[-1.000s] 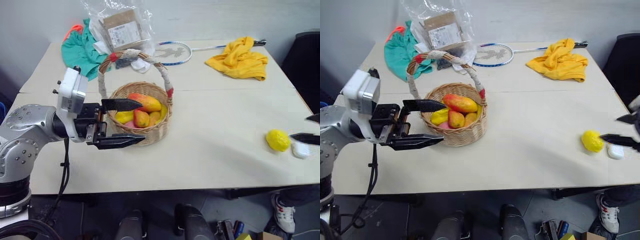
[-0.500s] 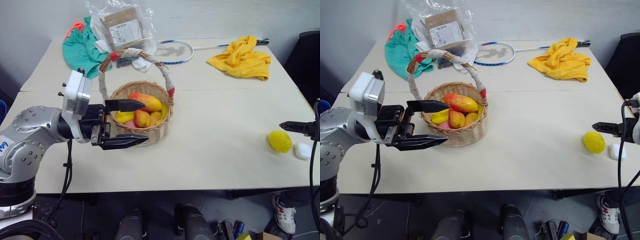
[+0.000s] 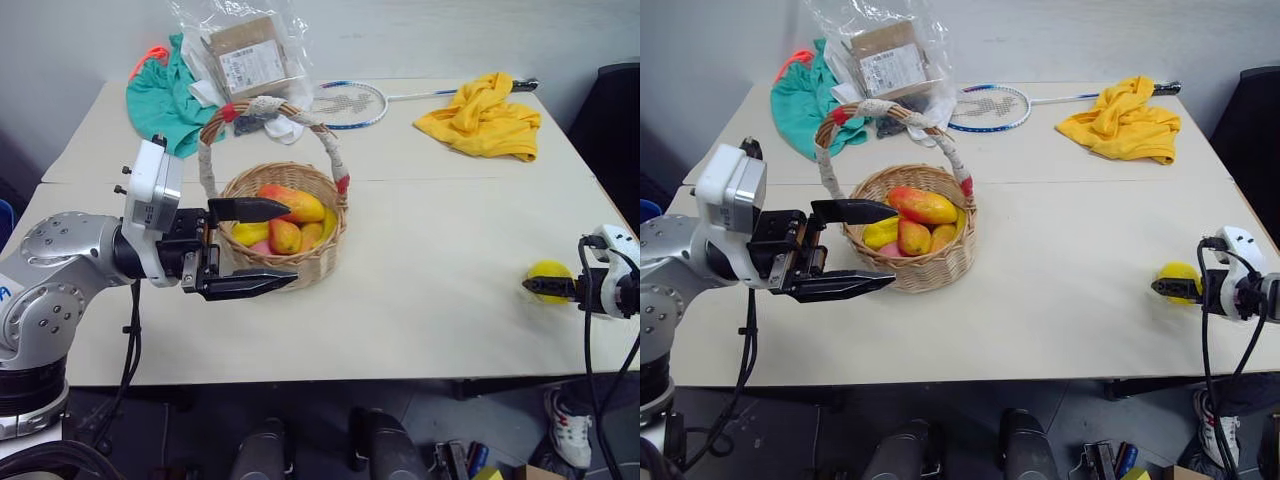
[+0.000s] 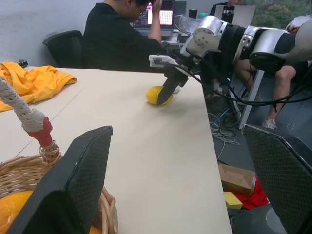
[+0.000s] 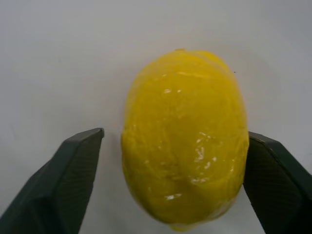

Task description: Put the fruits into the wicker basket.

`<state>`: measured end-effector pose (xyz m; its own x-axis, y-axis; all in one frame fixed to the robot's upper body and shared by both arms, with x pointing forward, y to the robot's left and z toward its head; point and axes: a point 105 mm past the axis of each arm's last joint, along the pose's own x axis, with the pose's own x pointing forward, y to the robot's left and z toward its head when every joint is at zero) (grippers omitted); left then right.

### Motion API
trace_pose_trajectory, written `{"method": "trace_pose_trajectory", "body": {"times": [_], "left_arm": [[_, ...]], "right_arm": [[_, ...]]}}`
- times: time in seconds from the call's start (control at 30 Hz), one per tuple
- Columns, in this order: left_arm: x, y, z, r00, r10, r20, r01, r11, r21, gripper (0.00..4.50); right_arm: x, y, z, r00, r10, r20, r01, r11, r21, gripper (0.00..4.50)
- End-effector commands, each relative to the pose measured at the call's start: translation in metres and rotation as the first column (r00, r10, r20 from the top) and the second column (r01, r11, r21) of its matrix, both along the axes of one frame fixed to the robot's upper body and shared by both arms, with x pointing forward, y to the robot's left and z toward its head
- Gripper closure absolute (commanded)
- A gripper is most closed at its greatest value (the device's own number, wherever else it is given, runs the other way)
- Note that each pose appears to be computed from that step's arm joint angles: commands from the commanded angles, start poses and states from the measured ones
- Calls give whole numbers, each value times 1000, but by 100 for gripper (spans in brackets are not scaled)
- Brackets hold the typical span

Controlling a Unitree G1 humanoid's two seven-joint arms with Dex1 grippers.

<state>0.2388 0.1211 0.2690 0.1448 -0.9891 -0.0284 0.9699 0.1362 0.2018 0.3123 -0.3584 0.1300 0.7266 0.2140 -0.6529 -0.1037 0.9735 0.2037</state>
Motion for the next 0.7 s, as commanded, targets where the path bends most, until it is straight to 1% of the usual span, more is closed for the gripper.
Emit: {"method": "trace_pose_trajectory", "body": {"times": [0.03, 0.1, 0.13, 0.2, 0.23, 0.27, 0.3, 0.33, 0.37, 0.4, 0.43, 0.47, 0.53, 0.57, 0.6, 0.7], "left_arm": [[-1, 4, 11, 998, 22, 60, -22, 1000, -2, 0], [-1, 5, 11, 998, 30, 60, -30, 1000, -2, 0], [0, 6, 12, 998, 38, 59, -38, 999, -4, 0], [1, 10, 12, 997, 61, 52, -60, 998, -12, 0], [1, 13, 12, 996, 78, 47, -77, 997, -16, 0], [1, 18, 12, 995, 97, 39, -96, 995, -19, 0], [1, 22, 12, 993, 111, 33, -111, 994, -20, 0], [1, 24, 12, 992, 121, 30, -120, 993, -21, 0], [1, 28, 12, 991, 134, 26, -134, 991, -16, 0], [1, 30, 12, 989, 143, 23, -143, 990, -13, 0], [0, 34, 12, 988, 154, 19, -154, 988, -9, 0], [-1, 41, 13, 984, 178, 15, -178, 984, 3, 0], [-2, 51, 14, 977, 214, 12, -214, 977, 21, 0], [-2, 55, 15, 974, 228, 14, -228, 973, 28, 0], [-2, 57, 16, 971, 239, 17, -239, 970, 32, 0], [0, 60, 19, 967, 253, 30, -254, 966, 40, 0]], "right_arm": [[4, 4, 16, 996, 48, 71, -49, 999, 2, 172], [5, 7, 21, 992, 78, 99, -79, 997, 11, 197], [6, 13, 26, 984, 120, 129, -122, 992, 15, 197], [5, 40, 41, 943, 263, 205, -276, 960, 41, 197], [1, 64, 50, 900, 360, 246, -386, 920, 66, 197], [-4, 91, 61, 845, 451, 289, -494, 864, 97, 197], [-10, 112, 68, 797, 514, 316, -570, 814, 113, 197], [-14, 125, 73, 766, 551, 331, -614, 780, 120, 197], [-18, 143, 78, 719, 600, 350, -668, 735, 113, 197], [-21, 154, 81, 690, 628, 360, -699, 707, 105, 197], [-25, 170, 85, 639, 668, 380, -744, 662, 86, 197], [-25, 203, 97, 556, 707, 436, -805, 588, 73, 197], [-26, 251, 114, 435, 744, 508, -874, 485, 38, 197], [-25, 270, 119, 399, 752, 525, -889, 457, 22, 197], [-22, 285, 121, 379, 754, 536, -895, 446, 7, 197], [-9, 324, 123, 356, 756, 549, -898, 440, -24, 197]]}}
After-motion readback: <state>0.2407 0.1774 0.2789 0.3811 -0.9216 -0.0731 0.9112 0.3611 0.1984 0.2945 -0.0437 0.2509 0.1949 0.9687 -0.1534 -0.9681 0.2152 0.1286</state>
